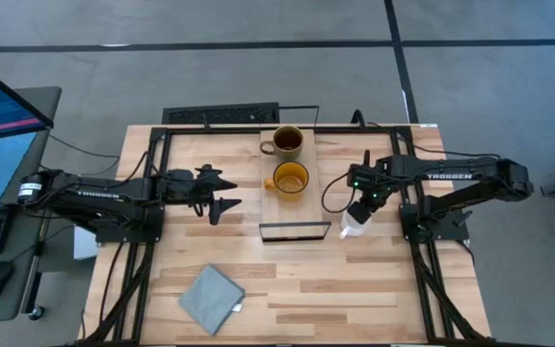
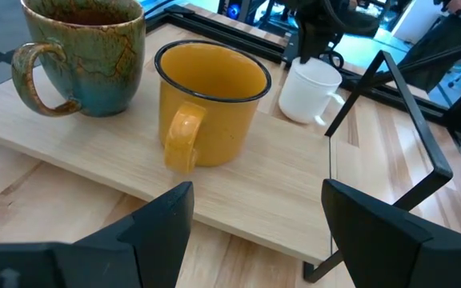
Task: Stack small to large cups/mugs on shelf
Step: Put the white mug on the shelf
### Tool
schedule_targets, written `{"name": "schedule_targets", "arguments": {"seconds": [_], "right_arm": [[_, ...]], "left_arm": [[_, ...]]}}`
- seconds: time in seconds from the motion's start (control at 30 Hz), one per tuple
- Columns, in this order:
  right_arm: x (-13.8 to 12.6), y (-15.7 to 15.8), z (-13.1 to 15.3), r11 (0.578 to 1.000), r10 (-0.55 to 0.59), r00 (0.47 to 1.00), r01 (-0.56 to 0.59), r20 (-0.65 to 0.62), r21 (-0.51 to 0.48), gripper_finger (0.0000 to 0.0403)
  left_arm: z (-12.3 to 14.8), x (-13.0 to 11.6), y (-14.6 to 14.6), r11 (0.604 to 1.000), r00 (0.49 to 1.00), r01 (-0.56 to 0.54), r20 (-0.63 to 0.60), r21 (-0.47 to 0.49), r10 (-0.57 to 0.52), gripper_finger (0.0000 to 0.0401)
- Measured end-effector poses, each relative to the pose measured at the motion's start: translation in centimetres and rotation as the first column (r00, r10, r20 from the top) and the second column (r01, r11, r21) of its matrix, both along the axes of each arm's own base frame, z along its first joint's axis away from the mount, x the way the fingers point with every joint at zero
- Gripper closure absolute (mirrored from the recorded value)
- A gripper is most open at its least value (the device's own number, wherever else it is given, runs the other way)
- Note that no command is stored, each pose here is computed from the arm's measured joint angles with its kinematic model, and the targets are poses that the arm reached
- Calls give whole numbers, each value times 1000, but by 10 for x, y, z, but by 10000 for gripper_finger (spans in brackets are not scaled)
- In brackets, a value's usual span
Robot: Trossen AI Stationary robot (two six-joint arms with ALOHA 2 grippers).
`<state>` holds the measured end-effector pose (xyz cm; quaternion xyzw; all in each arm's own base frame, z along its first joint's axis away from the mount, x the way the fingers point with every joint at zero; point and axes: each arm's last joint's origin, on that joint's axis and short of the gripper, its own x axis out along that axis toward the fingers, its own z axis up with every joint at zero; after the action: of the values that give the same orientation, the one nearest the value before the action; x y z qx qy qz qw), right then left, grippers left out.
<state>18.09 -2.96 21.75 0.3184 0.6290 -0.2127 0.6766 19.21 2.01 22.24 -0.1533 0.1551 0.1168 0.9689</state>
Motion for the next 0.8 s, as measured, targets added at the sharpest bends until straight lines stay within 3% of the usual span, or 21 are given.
{"name": "schedule_targets", "arguments": {"seconds": [0.23, 0.43, 0.6, 0.8], "right_arm": [[11, -14, 31, 992, -123, 987, 126, 100, -22, 403], [14, -33, 66, 954, -267, 944, 287, 193, -83, 403], [16, -38, 79, 925, -353, 904, 376, 242, -54, 403], [21, -24, 86, 913, -393, 883, 407, 256, -2, 403]], "left_arm": [[0, 0, 0, 999, 1000, 16, -9, 43, -15, 134], [-3, -1, 0, 999, 999, 17, -40, 41, -16, 134], [-8, -4, 0, 998, 994, 29, -107, 52, -23, 134], [-13, -6, 0, 997, 986, 40, -166, 60, -29, 134]]}}
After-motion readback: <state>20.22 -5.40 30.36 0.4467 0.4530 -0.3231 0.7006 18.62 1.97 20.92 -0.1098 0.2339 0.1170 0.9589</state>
